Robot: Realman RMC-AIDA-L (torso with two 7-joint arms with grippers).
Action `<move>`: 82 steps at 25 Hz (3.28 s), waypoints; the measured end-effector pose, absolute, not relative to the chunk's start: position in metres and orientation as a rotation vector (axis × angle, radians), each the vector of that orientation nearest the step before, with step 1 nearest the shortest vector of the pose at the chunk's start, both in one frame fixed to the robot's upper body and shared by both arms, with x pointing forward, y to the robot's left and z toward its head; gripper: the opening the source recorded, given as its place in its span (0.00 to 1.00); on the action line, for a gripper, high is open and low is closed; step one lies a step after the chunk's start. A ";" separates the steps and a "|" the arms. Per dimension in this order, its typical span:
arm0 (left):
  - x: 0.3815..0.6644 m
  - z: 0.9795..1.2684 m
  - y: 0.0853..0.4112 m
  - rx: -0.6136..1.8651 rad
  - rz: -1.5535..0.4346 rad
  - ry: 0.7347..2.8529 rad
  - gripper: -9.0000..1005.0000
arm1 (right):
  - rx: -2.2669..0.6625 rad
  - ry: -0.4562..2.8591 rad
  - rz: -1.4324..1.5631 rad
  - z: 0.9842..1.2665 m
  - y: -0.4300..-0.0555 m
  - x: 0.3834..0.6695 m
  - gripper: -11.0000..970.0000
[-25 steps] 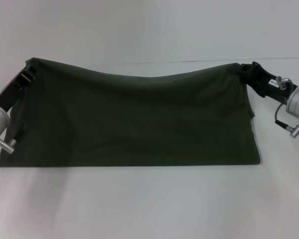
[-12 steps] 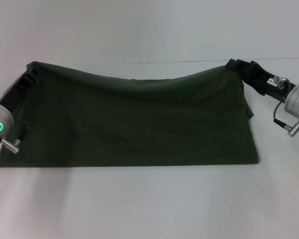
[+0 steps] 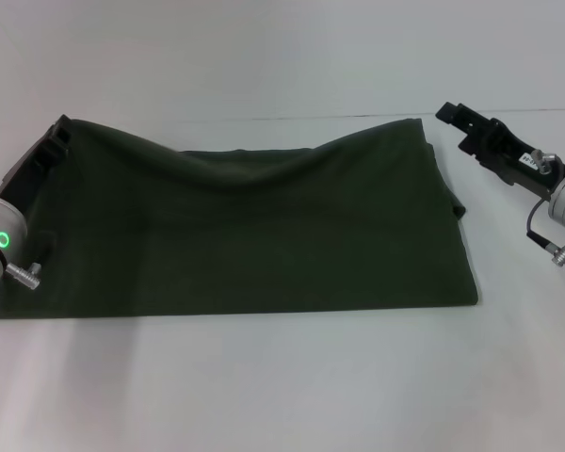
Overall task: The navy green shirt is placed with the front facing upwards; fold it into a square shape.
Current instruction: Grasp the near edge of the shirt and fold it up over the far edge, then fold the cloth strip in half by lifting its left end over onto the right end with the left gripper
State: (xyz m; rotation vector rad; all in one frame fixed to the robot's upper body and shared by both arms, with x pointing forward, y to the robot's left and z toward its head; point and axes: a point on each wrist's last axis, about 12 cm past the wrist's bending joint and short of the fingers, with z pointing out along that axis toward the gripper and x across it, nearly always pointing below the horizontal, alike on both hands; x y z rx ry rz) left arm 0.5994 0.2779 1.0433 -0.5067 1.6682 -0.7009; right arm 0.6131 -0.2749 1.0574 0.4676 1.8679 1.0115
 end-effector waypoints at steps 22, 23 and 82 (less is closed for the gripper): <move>0.586 1.044 0.296 -0.542 -0.733 1.600 0.62 | 0.375 1.736 1.018 1.065 -0.309 0.587 0.95; 0.585 1.045 0.296 -0.520 -0.752 1.608 0.62 | 0.354 1.723 1.022 1.069 -0.313 0.586 0.95; 0.566 1.094 0.387 -0.160 -0.539 2.558 0.68 | 0.000 2.178 1.164 1.099 -0.356 0.558 0.92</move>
